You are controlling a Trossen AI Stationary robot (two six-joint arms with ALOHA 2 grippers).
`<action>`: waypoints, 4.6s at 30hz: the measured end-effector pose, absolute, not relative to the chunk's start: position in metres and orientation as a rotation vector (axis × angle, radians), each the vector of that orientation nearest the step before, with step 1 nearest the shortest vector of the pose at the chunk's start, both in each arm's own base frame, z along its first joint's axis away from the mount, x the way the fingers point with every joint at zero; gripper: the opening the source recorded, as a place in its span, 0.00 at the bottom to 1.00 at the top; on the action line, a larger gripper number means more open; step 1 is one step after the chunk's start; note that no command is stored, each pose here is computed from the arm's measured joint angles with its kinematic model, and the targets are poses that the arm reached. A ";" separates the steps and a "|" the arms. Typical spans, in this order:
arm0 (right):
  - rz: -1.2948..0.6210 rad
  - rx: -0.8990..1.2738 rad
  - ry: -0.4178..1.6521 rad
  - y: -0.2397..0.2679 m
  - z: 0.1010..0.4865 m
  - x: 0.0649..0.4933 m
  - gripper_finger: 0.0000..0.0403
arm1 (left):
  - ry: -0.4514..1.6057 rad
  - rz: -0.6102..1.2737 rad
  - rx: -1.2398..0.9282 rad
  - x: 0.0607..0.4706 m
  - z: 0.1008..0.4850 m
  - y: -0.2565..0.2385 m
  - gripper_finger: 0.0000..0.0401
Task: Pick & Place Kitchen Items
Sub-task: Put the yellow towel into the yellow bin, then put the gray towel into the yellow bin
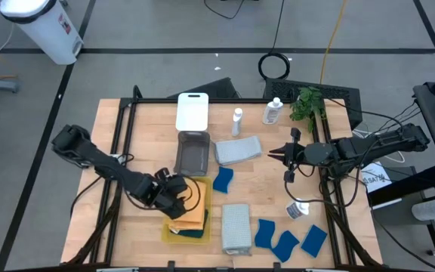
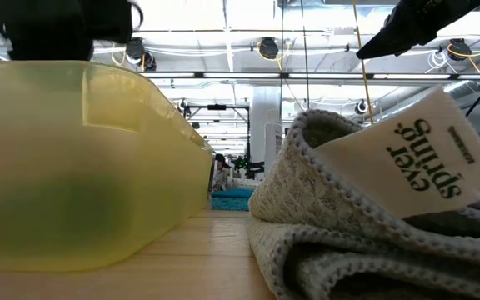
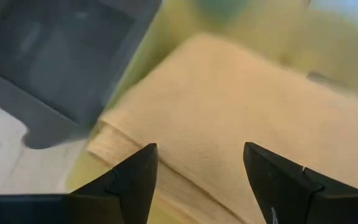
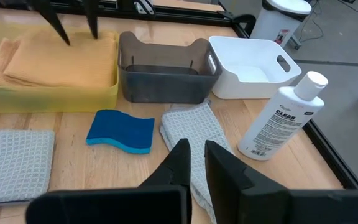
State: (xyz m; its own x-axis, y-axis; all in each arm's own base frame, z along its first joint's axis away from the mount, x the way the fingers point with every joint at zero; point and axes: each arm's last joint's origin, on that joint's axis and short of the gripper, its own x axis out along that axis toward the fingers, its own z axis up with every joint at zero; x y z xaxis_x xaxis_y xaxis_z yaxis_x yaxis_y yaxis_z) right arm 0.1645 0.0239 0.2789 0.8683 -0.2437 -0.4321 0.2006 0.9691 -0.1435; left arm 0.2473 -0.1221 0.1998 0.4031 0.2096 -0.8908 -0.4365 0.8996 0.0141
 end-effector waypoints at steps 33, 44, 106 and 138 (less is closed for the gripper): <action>-0.234 -0.089 0.466 0.024 0.279 0.164 0.04 | 1.025 0.173 -0.317 0.257 0.210 -0.122 0.61; -0.235 -0.089 0.467 0.024 0.279 0.164 0.04 | 1.169 0.148 -0.308 0.270 0.168 -0.126 0.61; -0.207 -0.211 0.362 0.025 0.257 0.172 0.04 | 0.070 -0.003 0.056 0.093 0.232 -0.001 0.61; -0.307 -0.208 0.246 0.008 0.270 0.177 0.04 | 0.055 0.050 -0.165 0.102 0.164 0.005 0.61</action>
